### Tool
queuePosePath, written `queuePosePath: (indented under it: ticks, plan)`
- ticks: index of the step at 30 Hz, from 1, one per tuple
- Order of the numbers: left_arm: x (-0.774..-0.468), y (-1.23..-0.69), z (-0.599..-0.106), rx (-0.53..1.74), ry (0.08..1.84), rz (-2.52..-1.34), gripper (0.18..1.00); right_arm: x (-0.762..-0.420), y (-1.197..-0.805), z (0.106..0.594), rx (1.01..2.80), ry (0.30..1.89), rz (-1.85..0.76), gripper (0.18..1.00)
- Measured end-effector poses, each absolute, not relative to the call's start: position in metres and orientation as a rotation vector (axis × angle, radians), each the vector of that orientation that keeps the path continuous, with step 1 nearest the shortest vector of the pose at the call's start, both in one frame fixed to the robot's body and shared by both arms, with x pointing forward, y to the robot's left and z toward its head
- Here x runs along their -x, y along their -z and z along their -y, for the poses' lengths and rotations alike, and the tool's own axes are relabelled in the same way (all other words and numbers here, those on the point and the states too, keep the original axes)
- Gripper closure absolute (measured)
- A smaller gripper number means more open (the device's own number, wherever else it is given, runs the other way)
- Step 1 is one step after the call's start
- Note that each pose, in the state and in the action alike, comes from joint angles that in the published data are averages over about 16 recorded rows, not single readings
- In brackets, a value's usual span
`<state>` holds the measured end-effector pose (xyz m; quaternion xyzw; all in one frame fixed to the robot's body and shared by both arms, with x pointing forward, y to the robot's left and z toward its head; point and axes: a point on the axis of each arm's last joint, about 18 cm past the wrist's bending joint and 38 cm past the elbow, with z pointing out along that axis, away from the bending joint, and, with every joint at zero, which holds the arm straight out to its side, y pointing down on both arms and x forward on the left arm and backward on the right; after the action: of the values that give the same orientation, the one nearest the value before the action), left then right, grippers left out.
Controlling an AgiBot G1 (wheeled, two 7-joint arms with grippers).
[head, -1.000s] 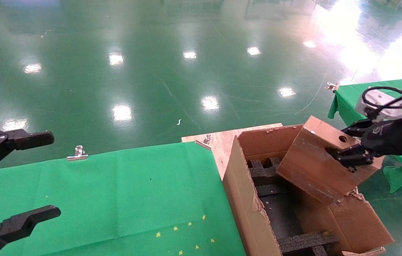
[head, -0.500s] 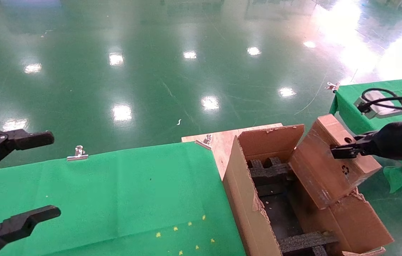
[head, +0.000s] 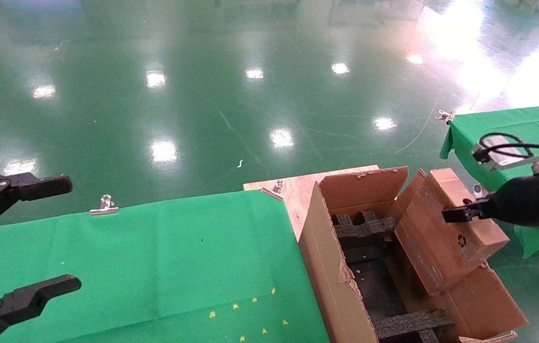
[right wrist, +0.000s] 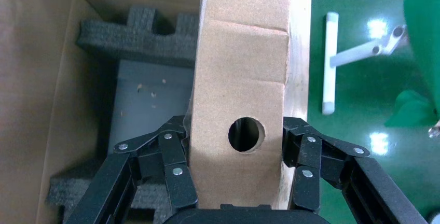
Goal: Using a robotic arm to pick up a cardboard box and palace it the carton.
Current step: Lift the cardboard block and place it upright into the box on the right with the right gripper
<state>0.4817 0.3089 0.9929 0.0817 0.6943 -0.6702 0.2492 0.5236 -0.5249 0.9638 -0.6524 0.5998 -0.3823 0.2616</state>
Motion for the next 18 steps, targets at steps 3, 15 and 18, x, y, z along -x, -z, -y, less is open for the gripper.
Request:
queuePosePath:
  ticks: [3,15,18]
  plan:
    - [-0.482,-0.993,-0.309,-0.223,1.826,-1.891,0.183,-0.524,-0.959,0.526,1.767,1.029,-1.639,0.841]
    - [-0.482,-0.993,-0.309,-0.223,1.826,-1.891,0.183,-0.529,-0.940,0.528,1.775,1.033,-1.657,0.841]
    - [-0.482,-0.993,-0.309,-0.223,1.826,-1.891,0.183,-0.532,-0.935,0.528,1.776,1.036,-1.658,0.841]
